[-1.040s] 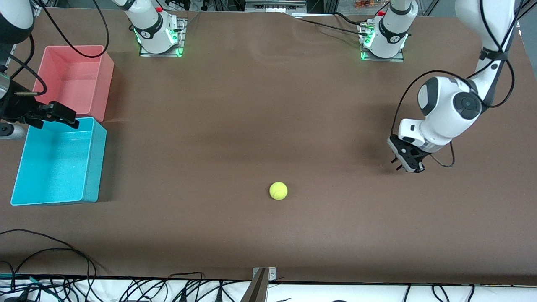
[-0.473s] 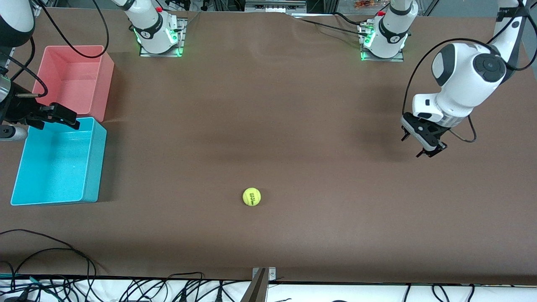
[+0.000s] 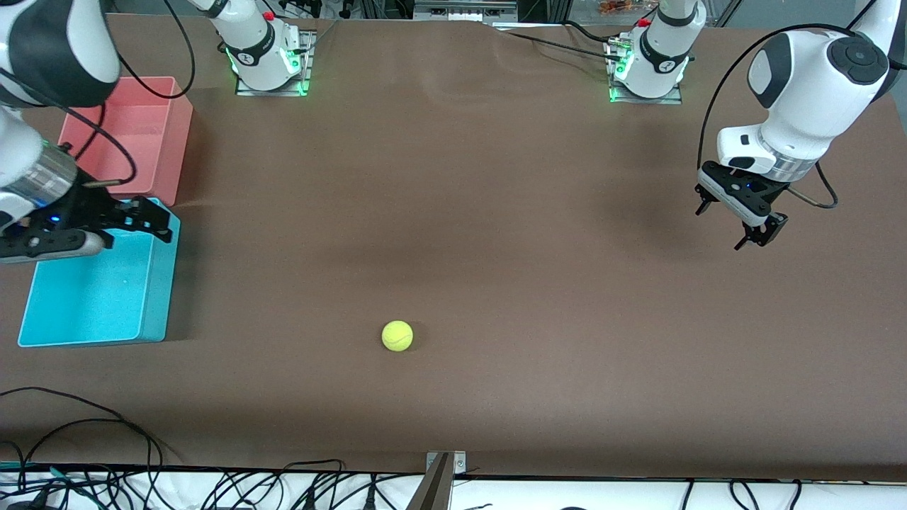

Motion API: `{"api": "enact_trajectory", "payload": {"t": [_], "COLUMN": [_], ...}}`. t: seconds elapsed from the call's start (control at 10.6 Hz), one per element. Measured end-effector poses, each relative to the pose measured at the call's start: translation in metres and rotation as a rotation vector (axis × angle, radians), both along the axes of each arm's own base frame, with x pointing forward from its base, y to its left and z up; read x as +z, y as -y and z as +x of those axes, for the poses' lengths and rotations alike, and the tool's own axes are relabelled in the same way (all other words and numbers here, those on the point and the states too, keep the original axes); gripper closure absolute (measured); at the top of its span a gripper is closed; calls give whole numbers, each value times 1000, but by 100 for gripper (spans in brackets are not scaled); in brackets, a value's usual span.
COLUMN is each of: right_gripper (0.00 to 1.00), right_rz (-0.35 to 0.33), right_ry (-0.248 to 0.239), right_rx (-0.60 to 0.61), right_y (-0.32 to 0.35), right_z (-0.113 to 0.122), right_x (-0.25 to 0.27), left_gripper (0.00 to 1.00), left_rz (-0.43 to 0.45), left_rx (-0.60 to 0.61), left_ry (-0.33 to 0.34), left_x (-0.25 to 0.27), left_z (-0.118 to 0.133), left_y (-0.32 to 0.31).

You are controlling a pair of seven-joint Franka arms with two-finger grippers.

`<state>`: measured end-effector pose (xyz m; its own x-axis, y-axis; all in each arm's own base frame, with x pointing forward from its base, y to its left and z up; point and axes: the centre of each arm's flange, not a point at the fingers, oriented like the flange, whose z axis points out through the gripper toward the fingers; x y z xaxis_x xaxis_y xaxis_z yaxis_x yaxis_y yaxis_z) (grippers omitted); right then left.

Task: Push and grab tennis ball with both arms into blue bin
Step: 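Raise the left gripper away while the right gripper reaches the ball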

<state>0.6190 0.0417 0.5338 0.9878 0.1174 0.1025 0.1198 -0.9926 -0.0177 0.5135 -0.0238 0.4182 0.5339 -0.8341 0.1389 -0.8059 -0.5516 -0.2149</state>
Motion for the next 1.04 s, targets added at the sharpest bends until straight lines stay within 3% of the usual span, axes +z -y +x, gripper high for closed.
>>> {"api": "enact_trajectory", "payload": {"t": [0.19,0.57,1.04], "right_gripper": [0,0,0], "right_rz": [0,4,18], "right_ry": [-13,-44,-11], "right_rx": [46,107,203], "right_y": [-18,-48,-114], "right_z": [-1,-1,16], "right_x": [-10,-33,-89], "left_gripper": [0,0,0], "left_rz": [-1,-60,-115], "left_rx": [14,251,532], "left_ry": [12,43,-47], "left_x": [6,24,55], "left_z": [-1,-5,-4], "left_y": [-2,-20,-33]}}
